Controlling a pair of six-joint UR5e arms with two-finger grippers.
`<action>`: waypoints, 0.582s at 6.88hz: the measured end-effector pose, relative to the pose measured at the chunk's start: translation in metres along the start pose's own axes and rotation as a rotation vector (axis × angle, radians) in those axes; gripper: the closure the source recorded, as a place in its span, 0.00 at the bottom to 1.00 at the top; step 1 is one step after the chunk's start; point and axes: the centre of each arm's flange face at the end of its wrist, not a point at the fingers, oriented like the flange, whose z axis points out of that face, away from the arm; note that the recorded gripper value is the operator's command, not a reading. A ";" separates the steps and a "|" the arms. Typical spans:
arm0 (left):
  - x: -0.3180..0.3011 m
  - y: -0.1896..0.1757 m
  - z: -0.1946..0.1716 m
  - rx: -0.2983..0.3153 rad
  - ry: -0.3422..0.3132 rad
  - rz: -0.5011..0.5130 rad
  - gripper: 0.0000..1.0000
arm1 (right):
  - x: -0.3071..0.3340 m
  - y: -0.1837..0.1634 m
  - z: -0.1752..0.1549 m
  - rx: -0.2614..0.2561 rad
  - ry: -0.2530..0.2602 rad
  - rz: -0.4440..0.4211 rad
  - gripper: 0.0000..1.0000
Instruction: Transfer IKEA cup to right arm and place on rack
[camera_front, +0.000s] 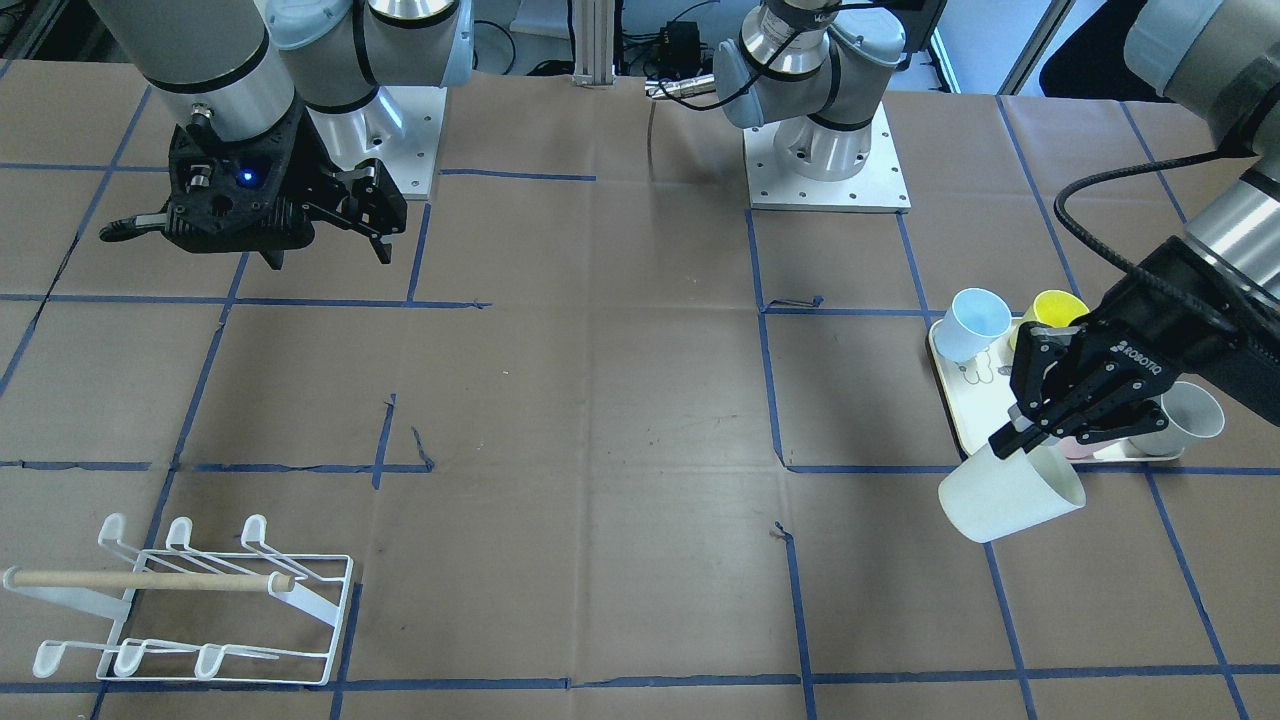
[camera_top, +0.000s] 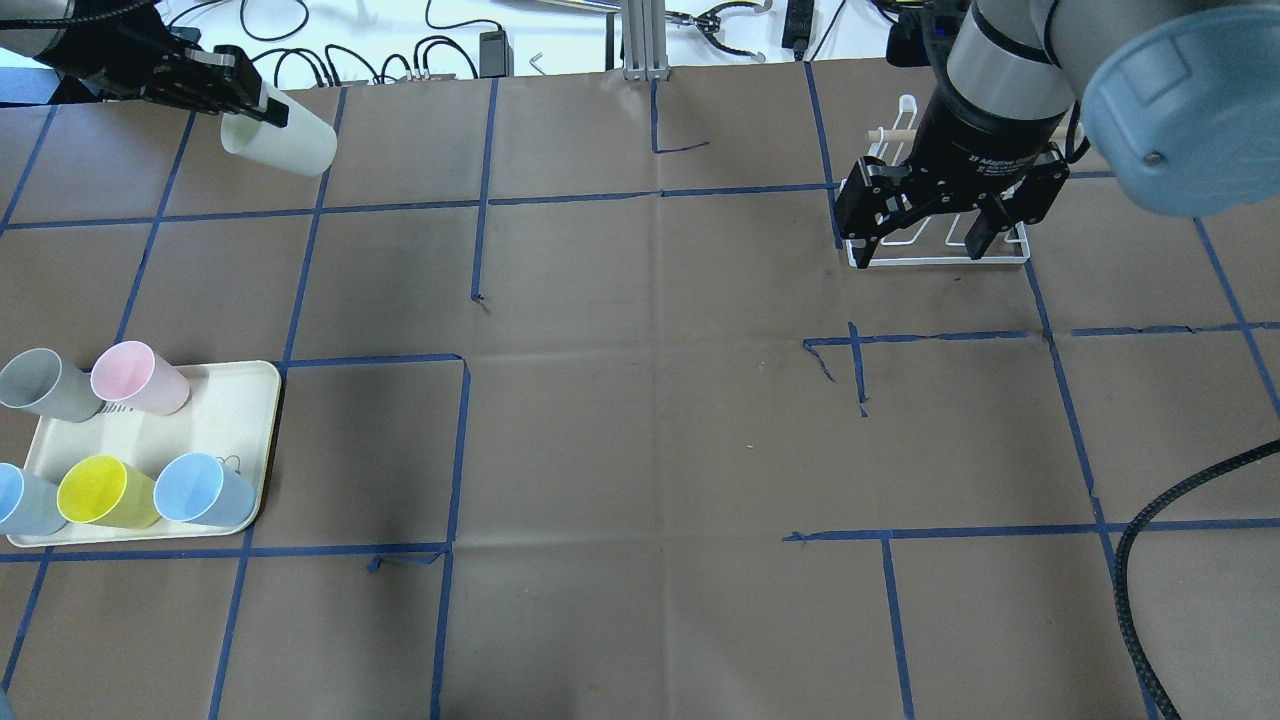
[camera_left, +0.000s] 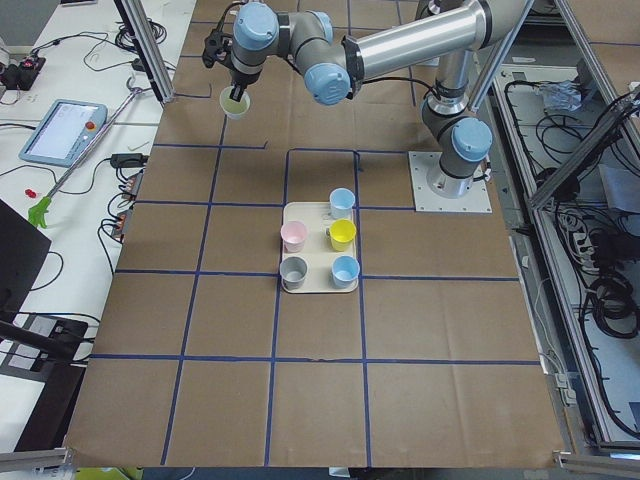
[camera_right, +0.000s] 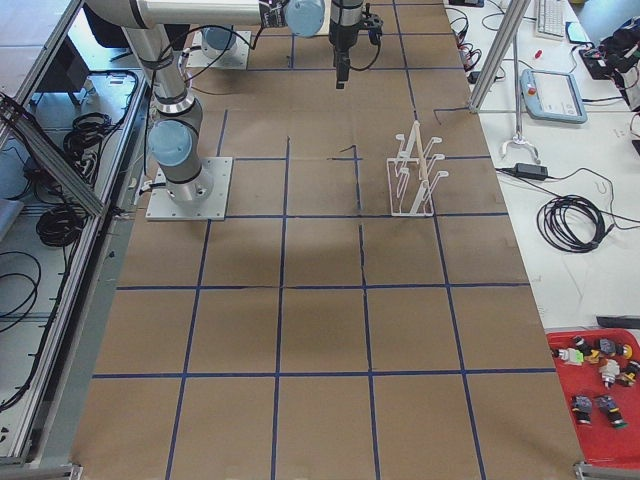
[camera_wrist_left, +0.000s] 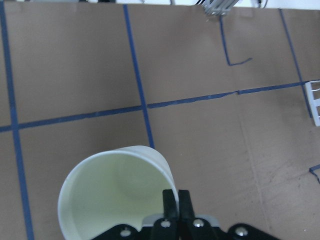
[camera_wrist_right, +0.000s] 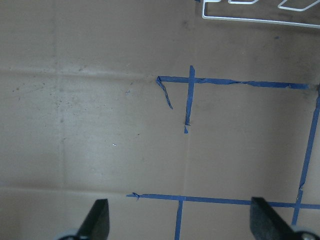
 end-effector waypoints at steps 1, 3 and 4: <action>0.011 0.004 0.005 0.083 0.044 0.067 1.00 | -0.001 -0.001 -0.001 0.009 -0.005 0.001 0.00; 0.027 0.036 0.032 0.270 0.092 0.198 1.00 | -0.007 -0.014 0.000 0.066 -0.070 0.015 0.00; 0.036 0.058 0.051 0.349 0.127 0.258 1.00 | -0.012 -0.024 -0.003 0.126 -0.126 0.061 0.00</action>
